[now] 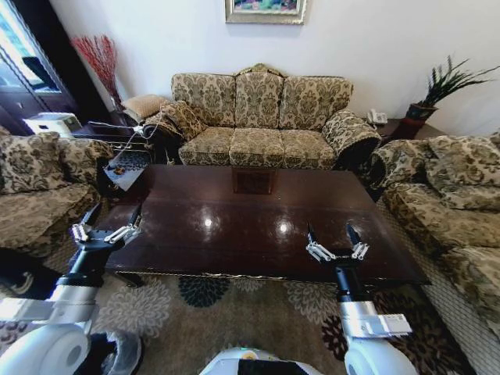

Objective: Move to the front of the table and place the trash on the table into the trash bin.

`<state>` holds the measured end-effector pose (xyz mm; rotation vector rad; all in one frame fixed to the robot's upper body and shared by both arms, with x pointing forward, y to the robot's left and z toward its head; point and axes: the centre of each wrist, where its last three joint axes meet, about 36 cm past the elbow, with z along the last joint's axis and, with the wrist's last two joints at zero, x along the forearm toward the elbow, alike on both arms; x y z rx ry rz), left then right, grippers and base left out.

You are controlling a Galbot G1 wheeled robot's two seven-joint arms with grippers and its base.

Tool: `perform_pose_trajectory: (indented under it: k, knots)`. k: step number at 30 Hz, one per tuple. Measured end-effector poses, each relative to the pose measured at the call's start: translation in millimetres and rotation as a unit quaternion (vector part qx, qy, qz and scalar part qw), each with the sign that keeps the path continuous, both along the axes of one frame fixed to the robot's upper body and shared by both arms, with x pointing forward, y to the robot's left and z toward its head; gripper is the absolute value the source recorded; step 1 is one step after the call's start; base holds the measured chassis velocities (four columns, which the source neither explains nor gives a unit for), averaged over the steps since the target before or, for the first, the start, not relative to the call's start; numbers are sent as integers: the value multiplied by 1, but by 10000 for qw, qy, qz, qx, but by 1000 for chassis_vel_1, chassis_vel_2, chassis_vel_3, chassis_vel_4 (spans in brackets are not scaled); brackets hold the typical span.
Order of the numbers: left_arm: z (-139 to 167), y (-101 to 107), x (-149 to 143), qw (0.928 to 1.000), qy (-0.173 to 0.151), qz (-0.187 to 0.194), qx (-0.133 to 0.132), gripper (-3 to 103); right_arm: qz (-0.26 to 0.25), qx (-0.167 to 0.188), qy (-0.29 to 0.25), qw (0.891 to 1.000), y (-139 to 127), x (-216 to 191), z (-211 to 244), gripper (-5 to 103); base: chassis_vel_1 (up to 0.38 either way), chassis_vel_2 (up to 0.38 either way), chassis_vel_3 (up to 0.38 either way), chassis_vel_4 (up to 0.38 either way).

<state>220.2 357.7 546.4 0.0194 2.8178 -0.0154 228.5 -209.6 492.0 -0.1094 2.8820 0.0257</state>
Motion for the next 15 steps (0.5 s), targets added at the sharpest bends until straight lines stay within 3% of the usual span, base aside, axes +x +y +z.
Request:
perform_pose_trajectory:
  k: [15]
  knots:
    - [0, 0, 0, 10000, 0, 0, 0, 100, 0, 0, 0, 10000, 0, 0, 0, 100, 0, 0, 0, 0]
